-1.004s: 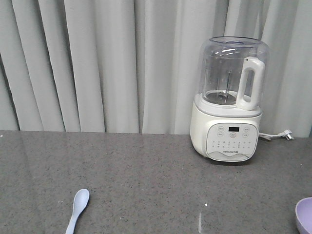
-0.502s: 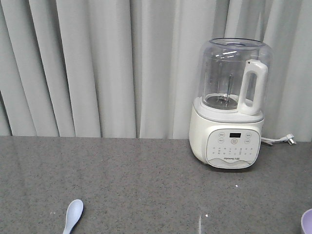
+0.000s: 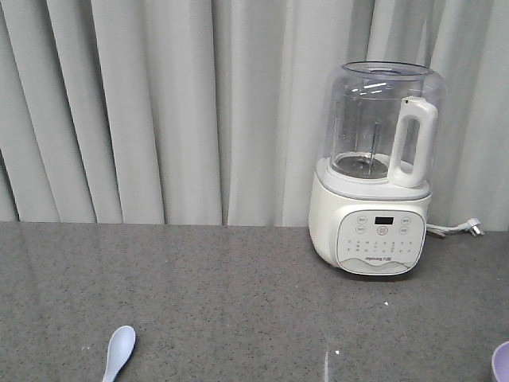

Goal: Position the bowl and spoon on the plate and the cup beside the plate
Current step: 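Lower the left gripper over the white spoon handle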

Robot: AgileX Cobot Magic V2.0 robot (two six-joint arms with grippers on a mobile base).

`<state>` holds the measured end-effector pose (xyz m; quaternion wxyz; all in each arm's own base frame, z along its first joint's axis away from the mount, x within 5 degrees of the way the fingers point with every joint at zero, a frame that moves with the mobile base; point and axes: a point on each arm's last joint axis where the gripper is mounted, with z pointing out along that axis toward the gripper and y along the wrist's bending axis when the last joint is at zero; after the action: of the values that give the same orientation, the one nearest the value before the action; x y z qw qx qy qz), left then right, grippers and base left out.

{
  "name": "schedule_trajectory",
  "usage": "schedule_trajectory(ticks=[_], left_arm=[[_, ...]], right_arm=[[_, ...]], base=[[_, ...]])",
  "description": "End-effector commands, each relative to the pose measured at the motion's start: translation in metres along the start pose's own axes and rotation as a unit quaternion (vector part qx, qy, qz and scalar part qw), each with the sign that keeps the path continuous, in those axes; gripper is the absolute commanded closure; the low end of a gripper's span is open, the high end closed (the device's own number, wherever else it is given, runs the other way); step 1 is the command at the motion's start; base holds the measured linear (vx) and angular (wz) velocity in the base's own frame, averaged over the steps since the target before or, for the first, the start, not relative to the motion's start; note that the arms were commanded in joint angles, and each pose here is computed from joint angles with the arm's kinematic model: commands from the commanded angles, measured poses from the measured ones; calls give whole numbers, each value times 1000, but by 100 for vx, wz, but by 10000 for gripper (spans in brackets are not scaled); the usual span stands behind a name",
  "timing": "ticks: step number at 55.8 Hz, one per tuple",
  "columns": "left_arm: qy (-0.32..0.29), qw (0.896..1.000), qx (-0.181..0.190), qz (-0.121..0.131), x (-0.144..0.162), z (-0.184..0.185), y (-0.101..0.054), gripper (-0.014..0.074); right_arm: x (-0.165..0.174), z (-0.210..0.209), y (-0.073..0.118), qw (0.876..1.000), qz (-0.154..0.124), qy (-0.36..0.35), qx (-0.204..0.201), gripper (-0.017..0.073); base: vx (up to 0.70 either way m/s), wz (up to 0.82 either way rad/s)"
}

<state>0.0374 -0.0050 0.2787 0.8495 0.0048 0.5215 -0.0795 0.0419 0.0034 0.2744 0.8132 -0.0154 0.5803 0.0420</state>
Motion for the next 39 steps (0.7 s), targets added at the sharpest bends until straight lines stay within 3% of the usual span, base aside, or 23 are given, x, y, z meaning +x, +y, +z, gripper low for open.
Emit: schedule_trajectory(ticks=[1,5,12,22,32,39], left_arm=[[-29,1000,-1,-6,-54,15,-4,597],[-8,1000,-6,28,-85,42,-6,597],[32,999,-10,26,-111,110,-7,597],[112,993,-18,25,-93,178,-3,597],[145,989,-9,22,-77,190,-5,554],[154,988,2,20,-72,192,-9,427]], right_arm=[[-64,12,2,997,-59,-58,3,565],[-102,32,2,994,-91,-53,5,565],[-136,90,3,996,-89,-4,4,565],[-107,148,1,990,-74,123,-1,565],[-91,158,1,983,-75,169,-3,534],[-91,157,1,982,-75,171,-3,419]], base=[[0,0],[0,0],[0,0],[0,0],[0,0],[0,0]])
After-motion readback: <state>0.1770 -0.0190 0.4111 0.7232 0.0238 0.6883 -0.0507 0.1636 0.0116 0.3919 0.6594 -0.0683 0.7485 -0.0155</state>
